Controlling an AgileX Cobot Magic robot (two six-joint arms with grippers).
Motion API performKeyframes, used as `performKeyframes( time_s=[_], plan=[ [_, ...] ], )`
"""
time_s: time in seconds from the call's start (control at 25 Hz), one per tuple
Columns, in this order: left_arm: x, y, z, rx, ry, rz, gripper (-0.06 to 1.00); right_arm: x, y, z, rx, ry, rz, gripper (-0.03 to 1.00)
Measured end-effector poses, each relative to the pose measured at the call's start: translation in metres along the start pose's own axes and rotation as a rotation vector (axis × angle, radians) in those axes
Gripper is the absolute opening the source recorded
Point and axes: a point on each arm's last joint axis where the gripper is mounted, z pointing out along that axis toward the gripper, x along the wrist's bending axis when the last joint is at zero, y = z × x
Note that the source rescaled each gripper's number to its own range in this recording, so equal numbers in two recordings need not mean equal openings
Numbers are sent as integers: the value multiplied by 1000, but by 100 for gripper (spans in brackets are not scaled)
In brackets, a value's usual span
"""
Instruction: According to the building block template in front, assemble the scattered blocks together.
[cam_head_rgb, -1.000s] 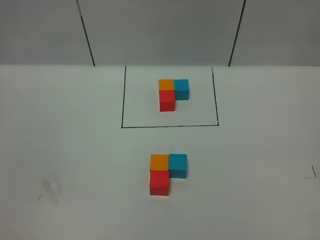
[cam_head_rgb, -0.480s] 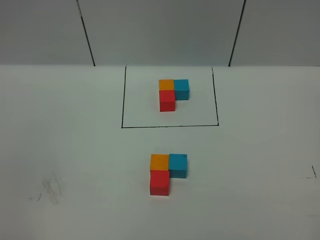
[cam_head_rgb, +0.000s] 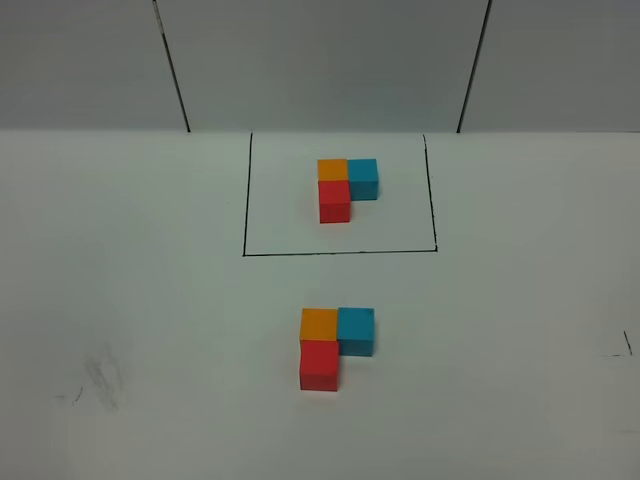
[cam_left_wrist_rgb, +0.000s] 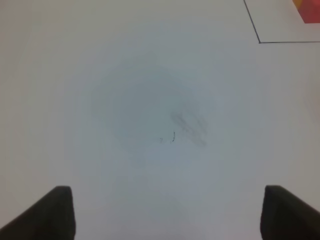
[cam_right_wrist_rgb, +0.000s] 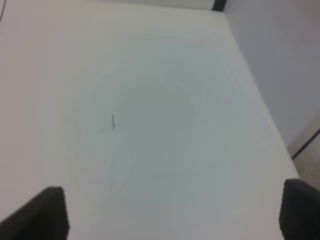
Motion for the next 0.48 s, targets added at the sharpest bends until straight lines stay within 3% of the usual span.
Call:
performKeyframes(
  time_s=[0.16,0.48],
  plan=[
    [0,0,0,0,0,1,65,8,-11,16,52,74,26,72],
    [0,0,0,0,0,1,65,10,-11,27,5,82,52,72]
  ],
)
